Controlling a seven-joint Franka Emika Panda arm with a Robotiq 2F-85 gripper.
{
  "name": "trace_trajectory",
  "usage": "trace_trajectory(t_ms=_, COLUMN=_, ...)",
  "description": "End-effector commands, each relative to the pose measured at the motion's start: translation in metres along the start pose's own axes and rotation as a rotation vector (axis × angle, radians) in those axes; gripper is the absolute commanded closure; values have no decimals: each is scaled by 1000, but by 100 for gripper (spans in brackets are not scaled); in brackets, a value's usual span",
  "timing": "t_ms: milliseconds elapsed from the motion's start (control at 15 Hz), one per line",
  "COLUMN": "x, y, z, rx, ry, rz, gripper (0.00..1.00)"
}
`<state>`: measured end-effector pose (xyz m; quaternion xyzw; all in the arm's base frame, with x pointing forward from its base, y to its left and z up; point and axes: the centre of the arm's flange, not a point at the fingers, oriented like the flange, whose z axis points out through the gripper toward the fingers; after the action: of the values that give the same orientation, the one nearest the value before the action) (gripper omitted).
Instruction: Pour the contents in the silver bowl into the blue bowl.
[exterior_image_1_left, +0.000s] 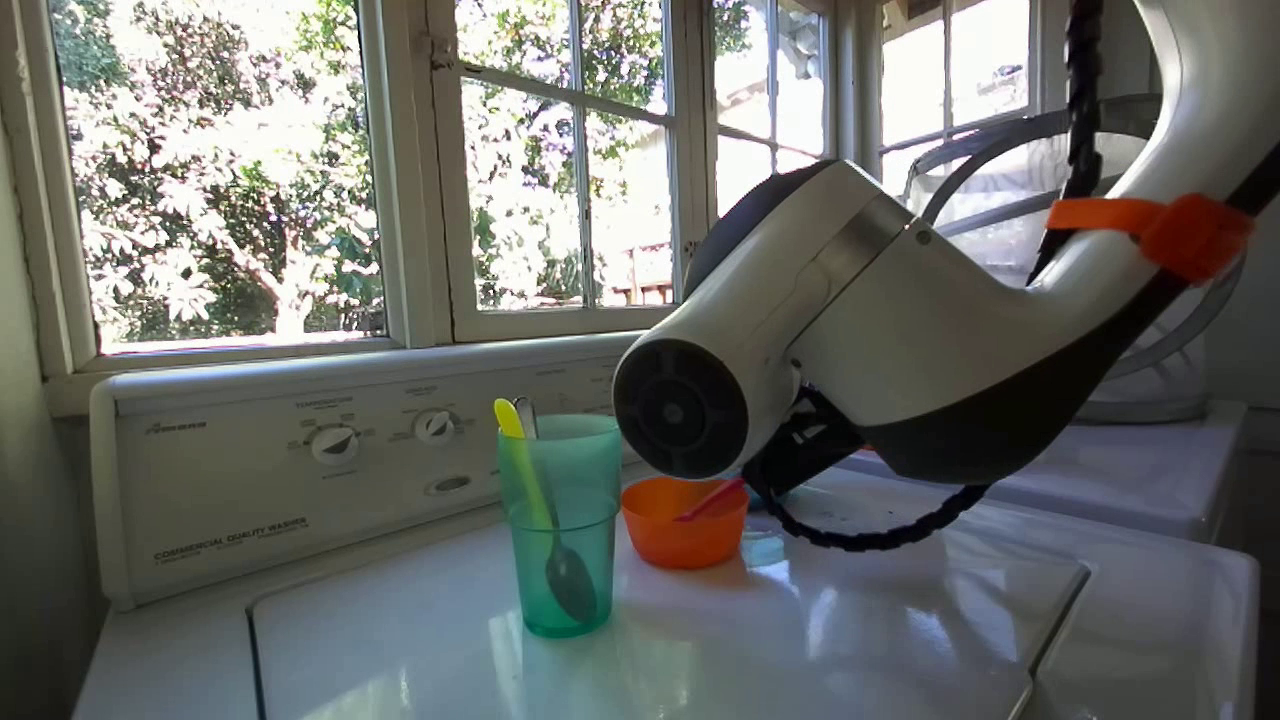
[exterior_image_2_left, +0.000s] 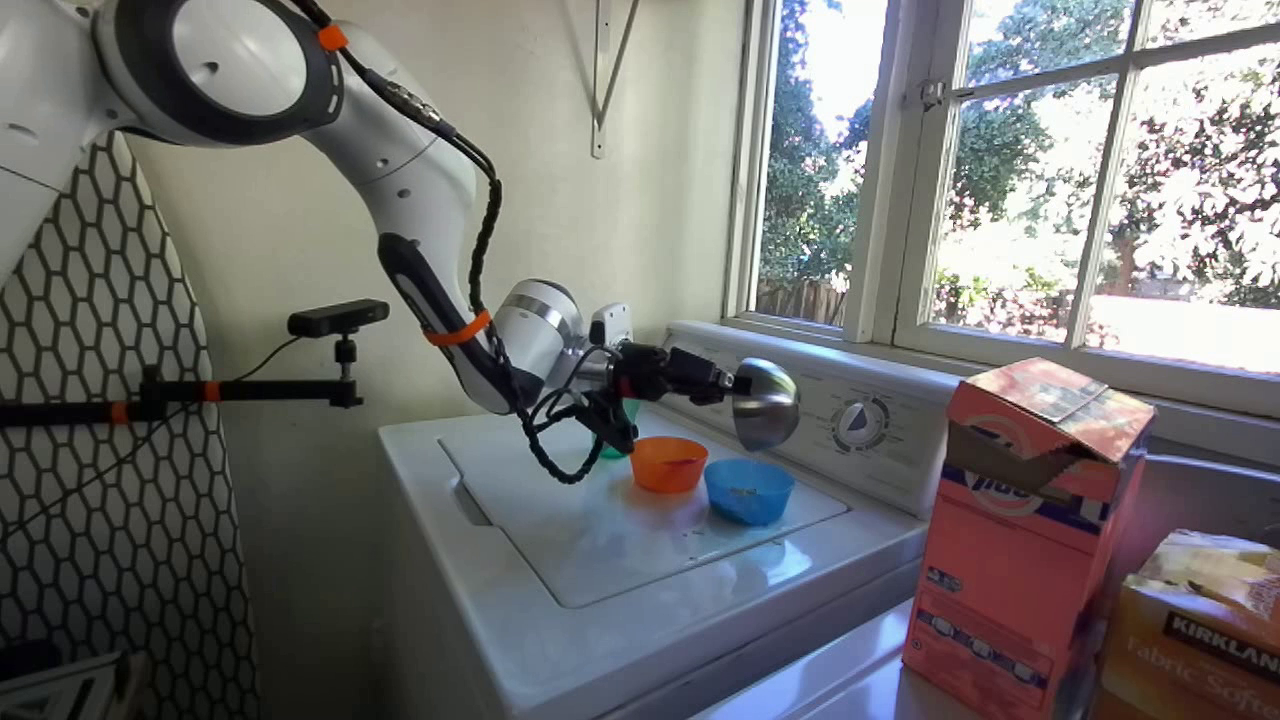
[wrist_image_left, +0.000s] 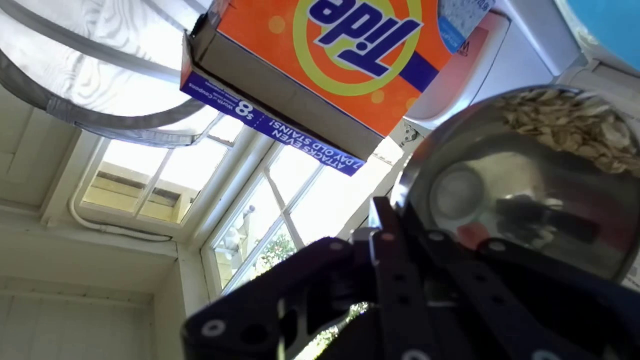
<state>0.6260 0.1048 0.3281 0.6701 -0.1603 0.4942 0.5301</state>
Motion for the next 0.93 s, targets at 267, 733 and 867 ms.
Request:
trace_trajectory(t_ms=267, x=-21, y=-25, z=-9, rx=-32, ry=40, rz=-25, gripper=99)
trace_trajectory(t_ms=733, x=-25, y=-20, z=-18, rx=-56, ry=45, rz=-20, gripper=99)
trace_trajectory(t_ms=867, x=-25, y=-20, z=-19, rx=-54, ry=45, rz=-20, gripper=96)
